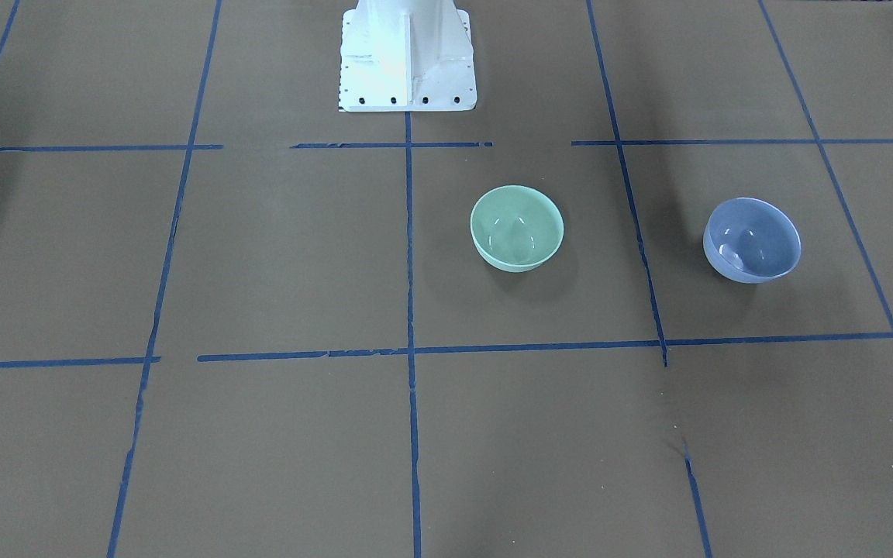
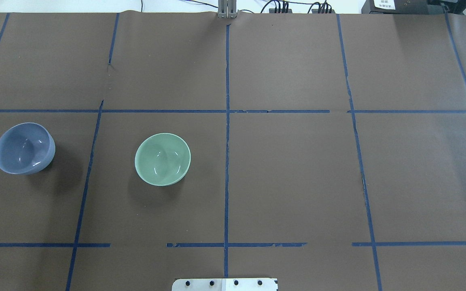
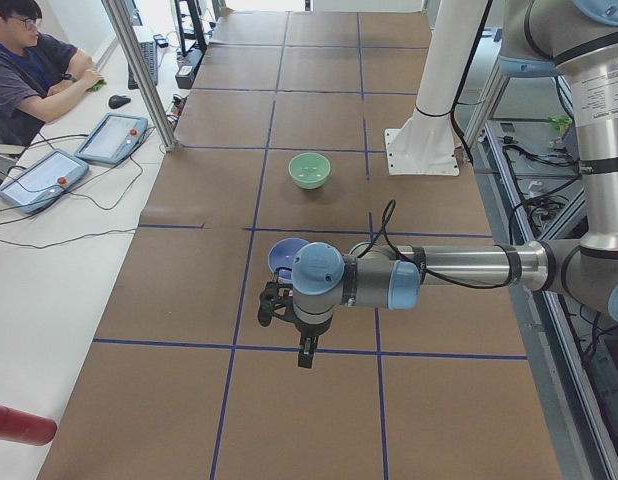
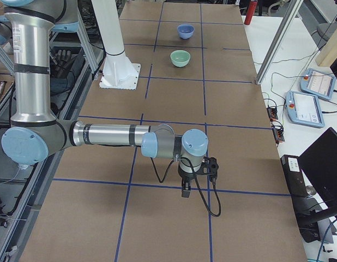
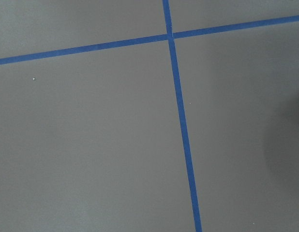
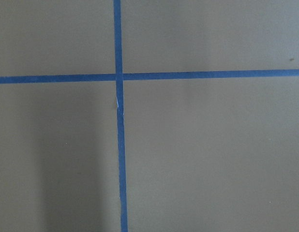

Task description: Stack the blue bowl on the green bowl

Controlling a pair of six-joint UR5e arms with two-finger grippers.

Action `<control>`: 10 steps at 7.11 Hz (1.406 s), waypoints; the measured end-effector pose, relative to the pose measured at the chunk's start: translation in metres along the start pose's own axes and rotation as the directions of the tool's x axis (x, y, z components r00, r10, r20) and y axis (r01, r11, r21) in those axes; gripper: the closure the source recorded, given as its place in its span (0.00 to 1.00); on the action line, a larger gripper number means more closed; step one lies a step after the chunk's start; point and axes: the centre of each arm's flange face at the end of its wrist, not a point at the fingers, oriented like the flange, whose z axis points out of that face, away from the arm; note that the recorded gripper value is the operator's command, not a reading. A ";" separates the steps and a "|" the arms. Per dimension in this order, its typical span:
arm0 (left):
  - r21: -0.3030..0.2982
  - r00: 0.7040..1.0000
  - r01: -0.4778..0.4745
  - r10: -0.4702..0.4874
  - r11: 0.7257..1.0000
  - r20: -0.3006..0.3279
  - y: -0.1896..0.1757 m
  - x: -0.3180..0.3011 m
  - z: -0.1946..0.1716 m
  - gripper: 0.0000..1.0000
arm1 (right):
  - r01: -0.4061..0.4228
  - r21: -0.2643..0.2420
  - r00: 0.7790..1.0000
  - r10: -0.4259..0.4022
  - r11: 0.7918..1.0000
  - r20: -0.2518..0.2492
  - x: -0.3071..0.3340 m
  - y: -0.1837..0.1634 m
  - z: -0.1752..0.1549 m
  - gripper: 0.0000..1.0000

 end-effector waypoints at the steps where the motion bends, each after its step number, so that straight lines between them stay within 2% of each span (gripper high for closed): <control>1: 0.001 1.000 -0.001 0.001 1.000 0.000 0.000 0.000 0.000 0.00 | 0.000 0.000 1.000 0.000 1.000 0.000 0.000 0.000 0.000 0.00; 3: 0.011 1.000 -0.006 0.006 1.000 -0.019 -0.007 0.004 -0.002 0.00 | 0.000 0.000 1.000 0.000 1.000 0.000 0.000 0.000 0.000 0.00; 6: 0.040 0.998 -0.057 0.058 0.998 -0.031 -0.035 0.021 -0.011 0.00 | 0.001 -0.001 1.000 -0.001 1.000 0.000 0.000 0.000 0.000 0.00; 8: 0.048 0.991 -0.125 0.127 0.991 -0.040 -0.049 0.049 0.007 0.00 | 0.001 0.000 1.000 -0.001 1.000 0.000 0.000 0.000 0.000 0.00; 10: 0.046 0.996 -0.035 0.039 0.998 -0.081 -0.062 0.103 0.041 0.00 | 0.001 0.000 1.000 -0.001 1.000 0.000 0.000 0.000 0.000 0.00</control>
